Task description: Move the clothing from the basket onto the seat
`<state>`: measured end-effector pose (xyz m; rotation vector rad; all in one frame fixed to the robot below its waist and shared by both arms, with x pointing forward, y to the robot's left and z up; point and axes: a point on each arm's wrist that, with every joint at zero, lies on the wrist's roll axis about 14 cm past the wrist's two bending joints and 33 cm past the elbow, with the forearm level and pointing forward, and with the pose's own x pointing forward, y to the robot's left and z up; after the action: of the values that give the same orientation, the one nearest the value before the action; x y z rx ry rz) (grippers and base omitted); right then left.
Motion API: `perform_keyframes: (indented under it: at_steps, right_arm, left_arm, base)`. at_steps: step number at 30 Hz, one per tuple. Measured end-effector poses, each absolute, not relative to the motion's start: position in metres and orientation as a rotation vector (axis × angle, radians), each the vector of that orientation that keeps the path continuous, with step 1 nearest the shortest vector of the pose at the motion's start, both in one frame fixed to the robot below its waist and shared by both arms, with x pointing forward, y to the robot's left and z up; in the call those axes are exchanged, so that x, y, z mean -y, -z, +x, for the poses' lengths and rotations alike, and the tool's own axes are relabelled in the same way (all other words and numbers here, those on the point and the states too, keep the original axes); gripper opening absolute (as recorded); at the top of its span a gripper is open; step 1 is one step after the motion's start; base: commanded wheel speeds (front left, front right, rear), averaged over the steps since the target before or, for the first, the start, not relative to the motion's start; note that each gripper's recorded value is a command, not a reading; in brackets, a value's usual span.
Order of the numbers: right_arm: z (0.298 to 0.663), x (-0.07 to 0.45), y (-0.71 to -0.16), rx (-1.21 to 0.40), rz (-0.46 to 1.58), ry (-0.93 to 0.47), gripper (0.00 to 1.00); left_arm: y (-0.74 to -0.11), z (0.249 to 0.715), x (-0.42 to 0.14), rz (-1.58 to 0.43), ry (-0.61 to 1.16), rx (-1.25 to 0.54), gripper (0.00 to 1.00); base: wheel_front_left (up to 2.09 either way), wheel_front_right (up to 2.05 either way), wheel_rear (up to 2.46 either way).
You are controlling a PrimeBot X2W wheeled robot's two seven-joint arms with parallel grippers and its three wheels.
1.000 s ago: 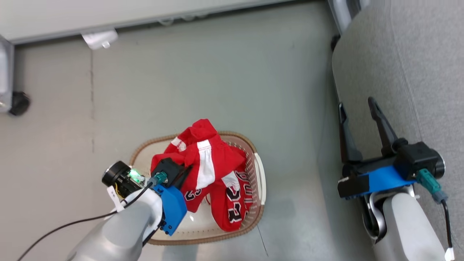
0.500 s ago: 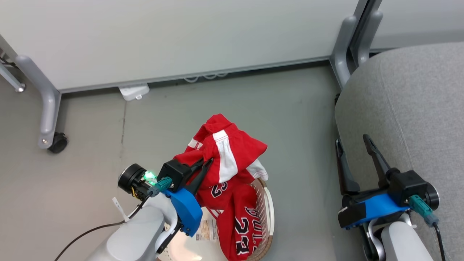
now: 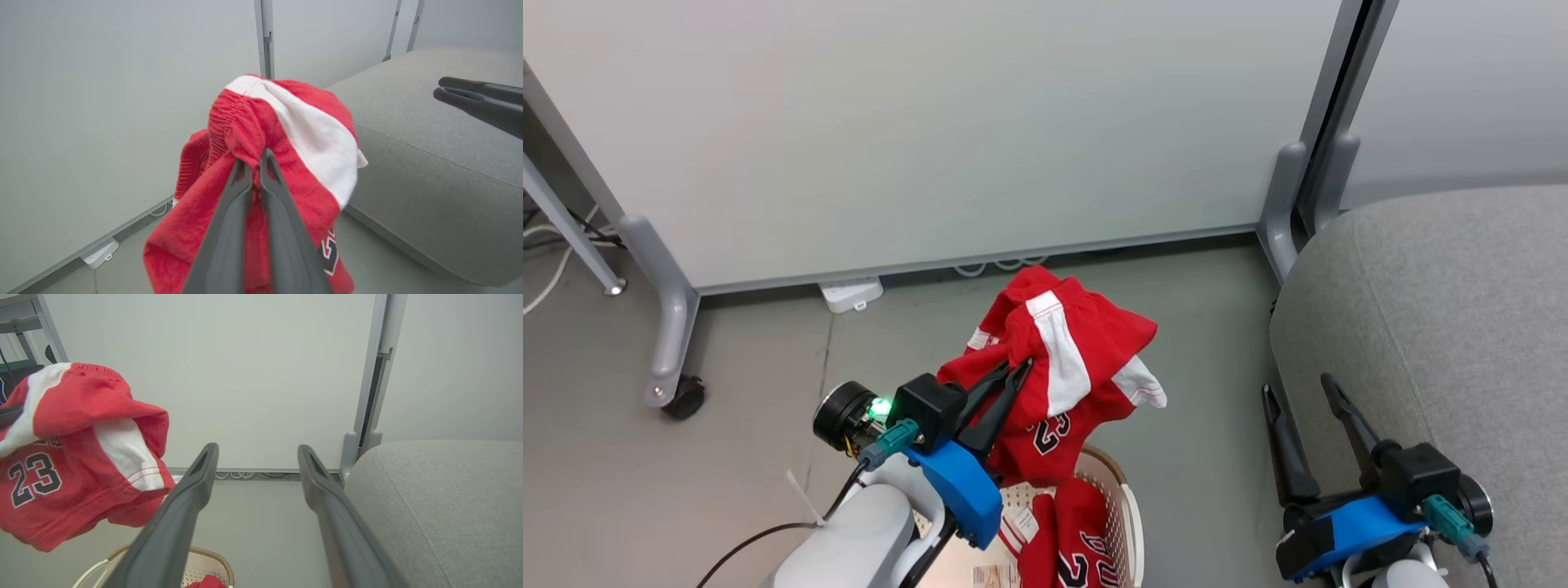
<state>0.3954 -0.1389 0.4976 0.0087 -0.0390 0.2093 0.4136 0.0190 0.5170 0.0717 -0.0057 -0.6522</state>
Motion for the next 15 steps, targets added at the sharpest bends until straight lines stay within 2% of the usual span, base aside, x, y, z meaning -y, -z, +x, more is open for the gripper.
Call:
perform_keyframes:
  at_steps: [15]
  right_arm:
    - [0.382, 0.131, -0.507, 0.066, 0.01, -0.234, 1.0]
  left_arm:
    - [-0.54, 0.397, -0.013, 0.065, 0.668, 0.078, 0.0]
  base:
    - [0.0, 0.0, 0.0]
